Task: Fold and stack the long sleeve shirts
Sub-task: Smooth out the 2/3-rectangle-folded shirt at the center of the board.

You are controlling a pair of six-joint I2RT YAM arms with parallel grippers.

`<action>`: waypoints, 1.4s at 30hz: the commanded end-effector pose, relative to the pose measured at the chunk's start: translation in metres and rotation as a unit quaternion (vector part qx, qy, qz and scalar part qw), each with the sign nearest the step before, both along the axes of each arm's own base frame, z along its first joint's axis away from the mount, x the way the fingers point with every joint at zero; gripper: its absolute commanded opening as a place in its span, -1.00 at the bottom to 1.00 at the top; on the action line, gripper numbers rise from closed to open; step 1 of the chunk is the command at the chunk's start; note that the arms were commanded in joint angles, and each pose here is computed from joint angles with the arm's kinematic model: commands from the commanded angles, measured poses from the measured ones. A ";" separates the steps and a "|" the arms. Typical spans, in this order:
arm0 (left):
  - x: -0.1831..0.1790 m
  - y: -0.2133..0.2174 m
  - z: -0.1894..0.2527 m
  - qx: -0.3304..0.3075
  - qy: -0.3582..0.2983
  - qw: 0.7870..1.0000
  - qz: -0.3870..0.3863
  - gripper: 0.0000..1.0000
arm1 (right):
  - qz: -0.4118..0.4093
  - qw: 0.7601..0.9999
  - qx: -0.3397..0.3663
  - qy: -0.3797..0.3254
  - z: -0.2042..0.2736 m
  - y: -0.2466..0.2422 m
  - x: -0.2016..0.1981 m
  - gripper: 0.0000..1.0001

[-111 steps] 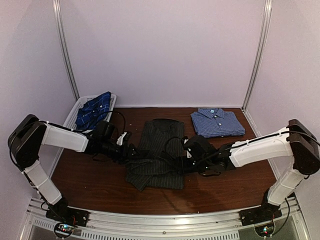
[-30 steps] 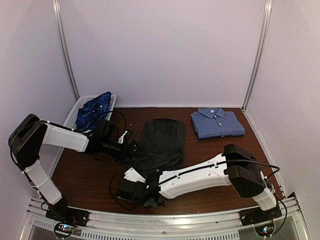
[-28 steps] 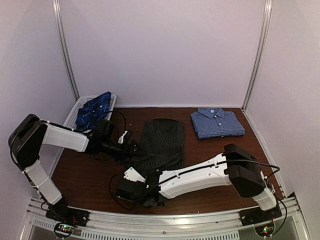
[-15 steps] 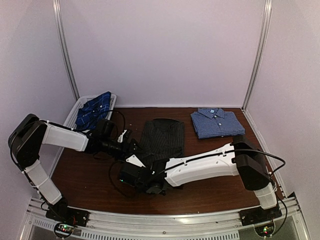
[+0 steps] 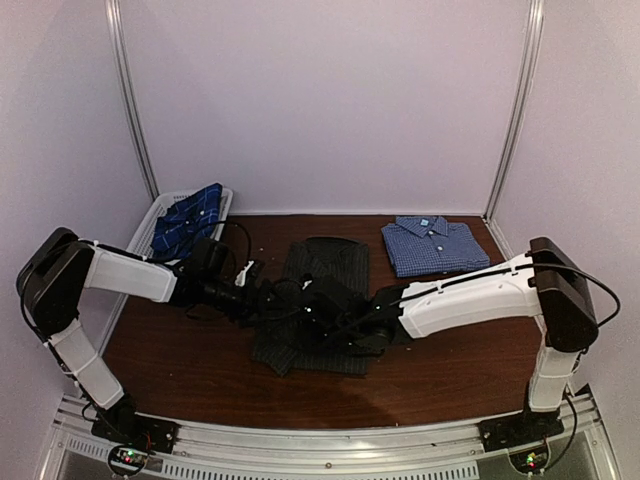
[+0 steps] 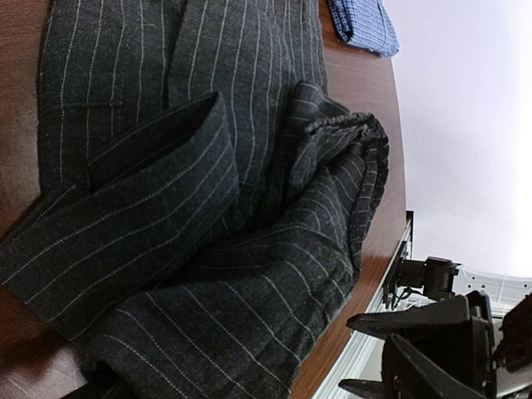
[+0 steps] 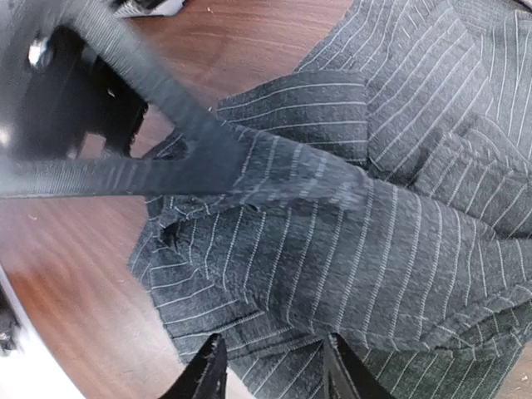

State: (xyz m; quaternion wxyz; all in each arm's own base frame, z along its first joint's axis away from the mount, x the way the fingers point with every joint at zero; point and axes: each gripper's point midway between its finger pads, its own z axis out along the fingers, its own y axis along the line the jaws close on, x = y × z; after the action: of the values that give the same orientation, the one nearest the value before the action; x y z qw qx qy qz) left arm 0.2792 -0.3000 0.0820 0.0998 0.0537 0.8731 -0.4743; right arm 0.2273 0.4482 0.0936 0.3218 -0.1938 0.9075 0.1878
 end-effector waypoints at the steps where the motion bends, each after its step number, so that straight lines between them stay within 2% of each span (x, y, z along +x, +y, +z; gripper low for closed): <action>1: 0.004 -0.006 0.011 -0.012 -0.023 1.000 -0.011 0.79 | 0.018 0.991 0.119 0.061 0.018 0.011 -0.014 -0.15; 7: 0.007 -0.007 0.012 -0.013 -0.023 1.000 -0.012 0.79 | 0.036 0.977 0.179 0.107 0.014 0.021 -0.026 -0.10; 14: 0.007 -0.007 0.010 -0.010 -0.022 1.000 -0.012 0.79 | 0.025 0.974 0.181 0.133 -0.004 0.023 -0.027 -0.02; 25: 0.006 -0.007 0.007 -0.008 -0.018 1.000 -0.013 0.78 | 0.059 0.955 0.204 0.207 -0.037 0.038 -0.066 0.06; 32: 0.004 -0.006 0.004 -0.006 -0.014 1.000 -0.015 0.79 | 0.056 0.949 0.223 0.216 -0.044 0.045 -0.068 0.14; 42: 0.004 -0.006 0.004 -0.007 -0.016 1.000 -0.015 0.79 | 0.025 0.945 0.240 0.219 -0.053 0.053 -0.056 0.08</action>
State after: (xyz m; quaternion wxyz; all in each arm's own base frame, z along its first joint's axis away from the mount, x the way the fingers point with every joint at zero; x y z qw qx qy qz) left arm 0.2795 -0.3006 0.0774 0.0955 0.0561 0.8750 -0.4712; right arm 0.1630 0.4987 0.0432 0.1405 -0.1096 0.8780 0.4442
